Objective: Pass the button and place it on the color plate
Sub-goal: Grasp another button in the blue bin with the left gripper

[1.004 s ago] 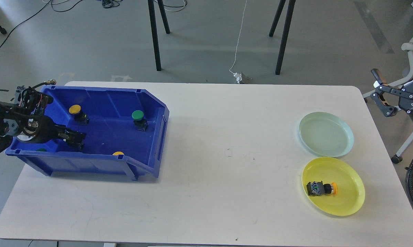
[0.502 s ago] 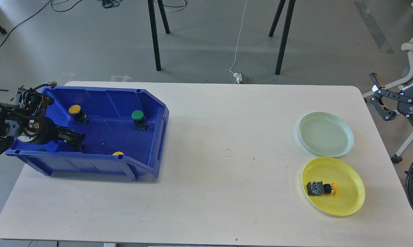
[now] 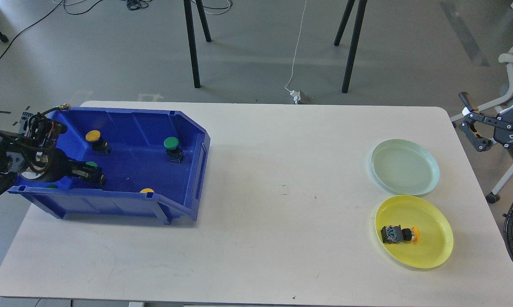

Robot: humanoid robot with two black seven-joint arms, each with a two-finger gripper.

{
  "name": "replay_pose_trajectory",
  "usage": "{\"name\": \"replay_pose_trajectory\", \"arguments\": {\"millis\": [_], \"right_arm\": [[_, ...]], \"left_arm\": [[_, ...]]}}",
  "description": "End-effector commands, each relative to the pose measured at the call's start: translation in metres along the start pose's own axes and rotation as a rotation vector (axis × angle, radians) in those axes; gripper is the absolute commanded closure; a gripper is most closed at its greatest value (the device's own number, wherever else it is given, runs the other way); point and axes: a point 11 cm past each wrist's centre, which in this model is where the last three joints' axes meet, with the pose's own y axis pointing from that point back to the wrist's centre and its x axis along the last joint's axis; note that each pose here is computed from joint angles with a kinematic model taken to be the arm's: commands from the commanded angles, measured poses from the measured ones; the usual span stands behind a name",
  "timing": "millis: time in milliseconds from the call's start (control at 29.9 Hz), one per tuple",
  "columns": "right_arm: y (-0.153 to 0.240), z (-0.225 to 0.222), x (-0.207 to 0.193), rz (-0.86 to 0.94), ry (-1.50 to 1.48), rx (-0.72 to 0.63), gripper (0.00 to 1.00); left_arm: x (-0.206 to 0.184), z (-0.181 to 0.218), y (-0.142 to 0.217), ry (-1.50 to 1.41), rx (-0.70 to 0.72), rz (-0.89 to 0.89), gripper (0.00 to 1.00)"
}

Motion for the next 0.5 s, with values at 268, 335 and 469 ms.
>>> {"name": "replay_pose_trajectory", "arguments": {"millis": [268, 335, 469], "right_arm": [[0.003, 0.001, 0.001, 0.007, 0.0, -0.003, 0.05], [0.003, 0.001, 0.002, 0.007, 0.005, -0.005, 0.05], [0.003, 0.006, 0.0, -0.002, 0.02, -0.028, 0.05]], "left_arm": [[0.074, 0.027, 0.095, 0.002, -0.201, 0.267, 0.97], [0.084, 0.048, 0.134, 0.006, -0.299, 0.347, 0.97], [0.102, 0.108, 0.189, 0.085, -0.561, 0.442, 0.97]]}}
